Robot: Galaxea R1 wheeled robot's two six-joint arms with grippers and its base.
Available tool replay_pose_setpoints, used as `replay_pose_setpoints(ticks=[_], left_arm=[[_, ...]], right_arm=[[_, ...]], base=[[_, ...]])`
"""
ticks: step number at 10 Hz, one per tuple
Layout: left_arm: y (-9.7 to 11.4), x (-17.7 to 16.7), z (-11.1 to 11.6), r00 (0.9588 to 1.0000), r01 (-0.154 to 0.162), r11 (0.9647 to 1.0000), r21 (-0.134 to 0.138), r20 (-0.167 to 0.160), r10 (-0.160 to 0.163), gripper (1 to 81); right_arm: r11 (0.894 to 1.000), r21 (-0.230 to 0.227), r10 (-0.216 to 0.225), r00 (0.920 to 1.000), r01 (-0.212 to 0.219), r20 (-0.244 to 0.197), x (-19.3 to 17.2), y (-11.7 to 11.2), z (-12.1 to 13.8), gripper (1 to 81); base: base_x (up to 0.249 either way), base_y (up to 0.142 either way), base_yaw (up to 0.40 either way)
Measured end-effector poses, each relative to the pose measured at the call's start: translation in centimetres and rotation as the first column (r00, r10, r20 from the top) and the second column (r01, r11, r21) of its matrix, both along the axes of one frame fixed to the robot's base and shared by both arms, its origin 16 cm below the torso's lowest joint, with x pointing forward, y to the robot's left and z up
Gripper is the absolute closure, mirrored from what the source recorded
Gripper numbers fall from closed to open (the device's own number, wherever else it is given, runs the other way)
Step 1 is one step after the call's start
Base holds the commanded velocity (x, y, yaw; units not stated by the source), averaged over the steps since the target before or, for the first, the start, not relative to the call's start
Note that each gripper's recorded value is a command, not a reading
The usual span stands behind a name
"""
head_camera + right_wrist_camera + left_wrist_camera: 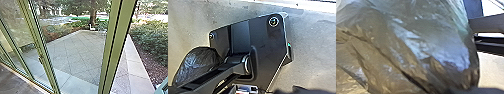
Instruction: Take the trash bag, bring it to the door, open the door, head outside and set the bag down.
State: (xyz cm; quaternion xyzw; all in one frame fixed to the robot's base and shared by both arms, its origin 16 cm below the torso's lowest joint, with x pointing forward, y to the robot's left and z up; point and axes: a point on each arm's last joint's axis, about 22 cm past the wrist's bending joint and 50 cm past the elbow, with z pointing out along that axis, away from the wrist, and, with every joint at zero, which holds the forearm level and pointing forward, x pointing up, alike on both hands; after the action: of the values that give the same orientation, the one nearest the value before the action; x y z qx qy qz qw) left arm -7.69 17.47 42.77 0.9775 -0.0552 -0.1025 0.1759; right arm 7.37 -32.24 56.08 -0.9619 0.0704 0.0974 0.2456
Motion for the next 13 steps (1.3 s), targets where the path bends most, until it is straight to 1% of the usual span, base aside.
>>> replay_pose_setpoints(ticks=[1, 3, 4, 5, 7, 9, 10, 11, 12, 13], left_arm=[[0.1, 0.4, -0.1, 1.0, 0.0, 1.0, 0.003, 0.005, 0.0, 81.1], [0.1, 0.9, -0.1, 0.9999, 0.0, 1.0, 0.002, 0.011, 0.0, 81.1], [0.1, 1.1, -0.2, 0.9999, 0.0, 1.0, 0.003, 0.013, 0.0, 81.1], [-0.1, 1.4, -0.2, 0.9998, 0.0, 1.0, 0.001, 0.018, 0.0, 81.1], [-0.1, 1.8, -0.2, 0.9997, 0.001, 1.0, 0.0, 0.022, -0.001, 81.1], [-0.2, 2.4, -0.3, 0.9995, 0.001, 1.0, 0.0, 0.031, -0.001, 81.1], [-0.2, 3.3, -0.3, 0.9987, 0.001, 1.0, 0.001, 0.051, -0.001, 81.1], [-0.2, 4.5, -0.4, 0.9969, 0.001, 1.0, 0.001, 0.078, -0.001, 81.1], [-0.1, 5.6, -0.4, 0.9944, 0.001, 1.0, 0.002, 0.105, -0.001, 81.1], [0.2, 6.3, -0.4, 0.9924, 0.001, 1.0, 0.008, 0.123, -0.002, 81.1]], right_arm=[[1.0, 0.006, -0.01, 0.9999, 0.01, -0.002, -1.5, 1.0, -0.9, 1.0], [0.999, 0.031, -0.036, 0.9991, 0.035, 0.022, -2.8, 4.4, -2.7, 1.0], [0.999, 0.044, -0.029, 0.999, 0.027, 0.034, -3.5, 6.4, -3.7, 1.0], [0.999, 0.047, -0.019, 0.9991, 0.017, 0.038, -4.7, 7.8, -4.7, 1.0], [0.999, 0.032, 0.0, 0.9993, -0.001, 0.038, -6.6, 8.6, -6.0, 1.0], [0.999, 0.045, 0.017, 0.9991, -0.019, 0.04, -8.4, 11.3, -7.0, 1.0], [0.998, 0.05, 0.022, 0.9984, -0.024, 0.052, -8.6, 12.5, -7.3, 1.0], [0.999, 0.037, 0.029, 0.9966, -0.032, 0.077, -8.1, 12.6, -7.9, 1.0], [0.999, 0.015, 0.032, 0.9941, -0.034, 0.103, -7.2, 12.2, -8.4, 1.0], [0.999, 0.004, 0.037, 0.9918, -0.038, 0.123, -6.7, 12.5, -8.9, 1.0]], base=[[0.0, 0.0, 0.0], [0.0, 0.0, 0.0], [0.0, 0.0, 0.0], [0.0, 0.0, 0.0], [0.0, 0.0, 0.0], [0.0, 0.0, 0.0], [0.0, 0.0, 0.0], [0.0, 0.0, 0.0], [0.0, 0.0, 0.0], [0.0, 0.0, 0.0]])
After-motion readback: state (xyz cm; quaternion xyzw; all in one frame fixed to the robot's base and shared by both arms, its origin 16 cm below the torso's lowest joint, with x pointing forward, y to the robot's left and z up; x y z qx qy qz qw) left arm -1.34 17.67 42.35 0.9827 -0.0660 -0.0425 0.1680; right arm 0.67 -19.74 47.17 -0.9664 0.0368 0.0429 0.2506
